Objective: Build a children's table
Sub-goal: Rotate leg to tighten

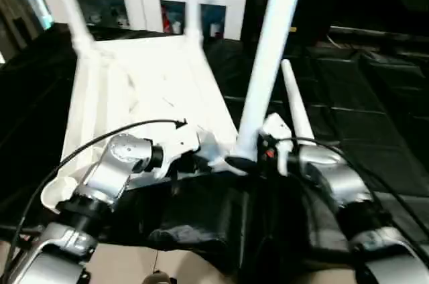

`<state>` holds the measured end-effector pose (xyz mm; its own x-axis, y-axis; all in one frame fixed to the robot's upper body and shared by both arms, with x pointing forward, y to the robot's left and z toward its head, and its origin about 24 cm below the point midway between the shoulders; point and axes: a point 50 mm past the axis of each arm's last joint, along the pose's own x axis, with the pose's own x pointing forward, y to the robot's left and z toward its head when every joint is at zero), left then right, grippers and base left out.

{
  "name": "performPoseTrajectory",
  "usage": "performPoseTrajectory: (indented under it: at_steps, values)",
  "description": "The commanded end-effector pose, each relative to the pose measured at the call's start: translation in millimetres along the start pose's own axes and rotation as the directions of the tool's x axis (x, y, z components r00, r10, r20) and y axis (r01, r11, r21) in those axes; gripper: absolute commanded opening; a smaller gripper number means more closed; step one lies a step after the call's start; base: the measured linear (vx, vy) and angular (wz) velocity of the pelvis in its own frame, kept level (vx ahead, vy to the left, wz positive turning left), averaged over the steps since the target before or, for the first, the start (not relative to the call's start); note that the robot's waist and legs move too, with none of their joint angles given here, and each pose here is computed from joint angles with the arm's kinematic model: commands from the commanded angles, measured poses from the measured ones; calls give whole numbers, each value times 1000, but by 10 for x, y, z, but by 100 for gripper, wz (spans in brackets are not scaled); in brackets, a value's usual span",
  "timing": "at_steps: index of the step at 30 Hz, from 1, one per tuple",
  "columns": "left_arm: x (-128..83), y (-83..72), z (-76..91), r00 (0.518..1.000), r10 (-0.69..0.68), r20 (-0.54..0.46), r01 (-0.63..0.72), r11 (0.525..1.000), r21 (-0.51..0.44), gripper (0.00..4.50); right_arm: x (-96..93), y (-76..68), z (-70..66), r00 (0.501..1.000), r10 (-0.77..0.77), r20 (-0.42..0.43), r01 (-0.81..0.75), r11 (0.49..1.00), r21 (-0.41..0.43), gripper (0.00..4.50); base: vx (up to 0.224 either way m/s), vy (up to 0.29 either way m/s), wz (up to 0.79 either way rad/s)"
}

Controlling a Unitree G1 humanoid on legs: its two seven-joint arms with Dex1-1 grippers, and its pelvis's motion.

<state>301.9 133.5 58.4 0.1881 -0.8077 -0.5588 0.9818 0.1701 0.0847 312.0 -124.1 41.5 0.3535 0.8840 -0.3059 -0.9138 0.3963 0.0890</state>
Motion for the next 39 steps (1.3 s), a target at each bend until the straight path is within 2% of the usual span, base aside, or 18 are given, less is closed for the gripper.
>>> performPoseTrajectory:
  at_steps: [1, 9, 13, 15, 18, 19, 22, 25, 27, 30, 31, 33, 39]
  values:
    - [90, -114, 48, 994, -105, 2, 105, 994, 36, 0, 51, 74, 55, 997, 72, 6, -72, 997, -15, 324, 0, 0, 0]
    - [59, -115, 30, 994, -105, 2, 105, 994, 34, 0, 64, 104, 29, 997, 82, -6, -82, 997, -1, 276, 0, 0, 0]
    - [115, 12, 102, 999, 33, 37, -33, 999, -11, 0, 195, 62, -18, 997, -71, 12, 70, 995, 65, 274, 0, 0, 0]
    - [131, 52, 115, 997, 75, 37, -74, 997, -26, 0, 230, 39, -25, 993, -119, 12, 118, 991, 67, 274, 0, 0, 0]
    - [211, 196, 197, 976, 213, 41, -208, 974, -89, 0, 406, -41, -64, 948, -317, -15, 315, 937, 152, 273, 0, 0, 0]
    - [270, 263, 257, 960, 277, 38, -271, 956, -108, 0, 525, -45, -50, 920, -392, -23, 388, 897, 211, 273, 0, 0, 0]
    - [330, 315, 310, 945, 326, 31, -320, 940, -122, 0, 634, -30, -16, 897, -442, -33, 436, 866, 244, 273, 0, 0, 0]
    - [403, 335, 385, 937, 347, 41, -341, 933, -115, 0, 757, 11, 37, 882, -470, -38, 467, 860, 205, 273, 0, 0, 0]
    - [434, 321, 423, 941, 334, 55, -328, 940, -94, 0, 807, 46, 69, 894, -448, -18, 443, 876, 192, 328, 0, 0, 0]
    - [452, 288, 446, 951, 301, 75, -296, 952, -73, 0, 832, 69, 96, 909, -416, 8, 405, 890, 210, 352, 0, 0, 0]
    - [453, 284, 447, 952, 297, 77, -292, 954, -71, 0, 833, 70, 99, 911, -413, 11, 401, 891, 213, 352, 0, 0, 0]
    - [447, 250, 438, 960, 264, 91, -259, 964, -58, 0, 821, 56, 115, 915, -402, 26, 389, 898, 206, 386, 0, 0, 0]
    - [358, 126, 326, 984, 145, 101, -143, 989, -19, 0, 678, 0, 137, 940, -337, 60, 330, 938, 108, 393, 0, 0, 0]
